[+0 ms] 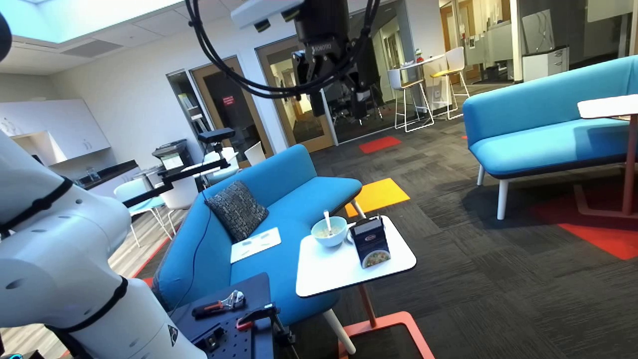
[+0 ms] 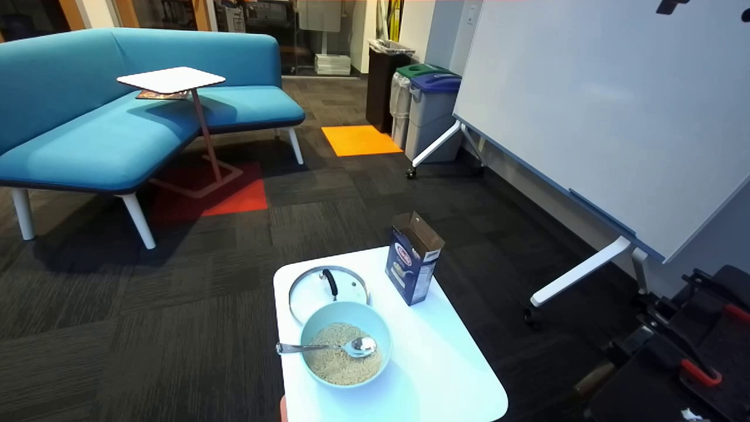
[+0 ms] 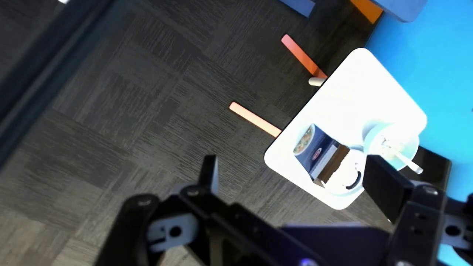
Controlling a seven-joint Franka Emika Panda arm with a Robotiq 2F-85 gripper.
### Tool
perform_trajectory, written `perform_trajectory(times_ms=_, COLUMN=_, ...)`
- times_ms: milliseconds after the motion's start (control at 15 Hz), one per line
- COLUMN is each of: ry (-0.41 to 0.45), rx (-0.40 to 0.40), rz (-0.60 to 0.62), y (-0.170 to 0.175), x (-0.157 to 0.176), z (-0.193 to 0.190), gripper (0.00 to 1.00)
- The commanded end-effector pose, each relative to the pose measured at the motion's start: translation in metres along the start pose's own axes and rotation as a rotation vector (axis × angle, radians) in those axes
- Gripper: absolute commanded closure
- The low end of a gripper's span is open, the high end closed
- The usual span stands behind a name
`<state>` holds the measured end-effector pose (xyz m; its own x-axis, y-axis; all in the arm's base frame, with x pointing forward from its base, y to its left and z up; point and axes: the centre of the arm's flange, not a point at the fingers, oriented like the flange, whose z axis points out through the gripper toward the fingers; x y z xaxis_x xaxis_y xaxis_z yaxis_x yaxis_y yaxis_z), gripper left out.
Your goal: Remove the silver spoon from the bowl and put it on the table.
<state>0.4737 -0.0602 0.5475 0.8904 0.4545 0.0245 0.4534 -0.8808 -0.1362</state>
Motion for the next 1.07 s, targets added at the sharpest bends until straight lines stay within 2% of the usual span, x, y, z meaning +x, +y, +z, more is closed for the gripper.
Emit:
perform_trajectory(times_ms=0, ry=0.031, rx=-0.033, rz=-0.199, y=-0.048, x=0.030, z=0.032, gripper=0.00)
perform_trajectory(times_ms=200, ry=0.021, rx=-0.074, rz=-0.335, y=-0.092, x=0.049, z=0.057, gripper=0.00)
perform_trajectory(times_ms=267, ry=0.009, rx=-0.049, rz=-0.264, y=-0.076, x=0.048, z=0.044, gripper=0.00)
perform_trajectory(times_ms=400, ry=-0.001, rx=-0.050, rz=-0.284, y=-0.088, x=0.053, z=0.051, gripper=0.00)
perform_trajectory(times_ms=667, ry=0.005, rx=-0.049, rz=-0.261, y=-0.076, x=0.048, z=0.049, gripper=0.00)
perform_trajectory(times_ms=733, ry=0.041, rx=-0.051, rz=-0.254, y=-0.069, x=0.048, z=0.046, gripper=0.00)
perform_trajectory(times_ms=1000, ry=0.094, rx=-0.017, rz=-0.392, y=-0.077, x=0.087, z=0.081, gripper=0.00)
